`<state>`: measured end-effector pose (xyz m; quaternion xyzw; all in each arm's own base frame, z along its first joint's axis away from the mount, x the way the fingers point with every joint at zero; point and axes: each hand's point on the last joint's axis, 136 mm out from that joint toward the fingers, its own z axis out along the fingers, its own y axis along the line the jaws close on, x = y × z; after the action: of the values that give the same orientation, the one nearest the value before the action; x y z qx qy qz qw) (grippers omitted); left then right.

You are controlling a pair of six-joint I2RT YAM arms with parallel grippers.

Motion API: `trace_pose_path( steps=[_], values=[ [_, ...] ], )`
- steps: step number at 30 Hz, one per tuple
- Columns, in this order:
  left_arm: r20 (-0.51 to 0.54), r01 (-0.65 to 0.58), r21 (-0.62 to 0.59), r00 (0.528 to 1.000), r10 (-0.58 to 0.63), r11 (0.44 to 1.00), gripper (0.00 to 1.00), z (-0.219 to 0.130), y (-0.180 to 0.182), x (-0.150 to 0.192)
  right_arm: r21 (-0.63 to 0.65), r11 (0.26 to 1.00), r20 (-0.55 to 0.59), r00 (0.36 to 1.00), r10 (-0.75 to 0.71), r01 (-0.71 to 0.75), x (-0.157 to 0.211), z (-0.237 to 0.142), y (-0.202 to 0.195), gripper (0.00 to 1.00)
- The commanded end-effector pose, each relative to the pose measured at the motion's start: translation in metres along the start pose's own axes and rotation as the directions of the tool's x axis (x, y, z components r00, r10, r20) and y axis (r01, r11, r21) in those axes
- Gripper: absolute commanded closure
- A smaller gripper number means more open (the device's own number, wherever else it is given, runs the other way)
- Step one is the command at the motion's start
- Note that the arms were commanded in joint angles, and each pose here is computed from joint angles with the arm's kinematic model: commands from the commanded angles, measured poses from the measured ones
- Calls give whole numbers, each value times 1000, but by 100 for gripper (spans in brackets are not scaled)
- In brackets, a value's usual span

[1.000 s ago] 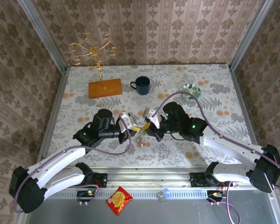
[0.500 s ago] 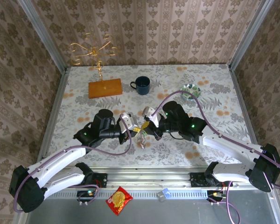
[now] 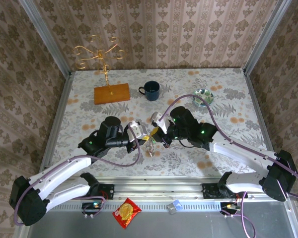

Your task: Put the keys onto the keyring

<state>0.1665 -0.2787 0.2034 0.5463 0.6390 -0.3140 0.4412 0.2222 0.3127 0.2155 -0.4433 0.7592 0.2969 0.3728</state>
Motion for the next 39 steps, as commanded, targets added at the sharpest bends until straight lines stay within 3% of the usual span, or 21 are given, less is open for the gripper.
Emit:
trace_pose_path(
  steps=[1, 11, 21, 39],
  values=[
    [76, -95, 30, 993, 93, 995, 100, -6, -12, -21, 63, 997, 7, 999, 40, -40, -8, -4, -16, 100],
    [75, -130, 29, 989, 127, 991, 100, -4, -16, -18, 22, 996, 7, 996, 88, -88, -5, -5, -15, 100],
    [59, -141, -71, 988, 145, 987, 100, -3, -4, -11, -74, 991, 27, 993, 115, -113, -8, -10, -2, 100],
    [171, -122, -159, 974, 149, 980, 100, -4, 3, -18, -84, 983, -15, 986, 165, -166, -2, 3, -6, 100]
  ],
)
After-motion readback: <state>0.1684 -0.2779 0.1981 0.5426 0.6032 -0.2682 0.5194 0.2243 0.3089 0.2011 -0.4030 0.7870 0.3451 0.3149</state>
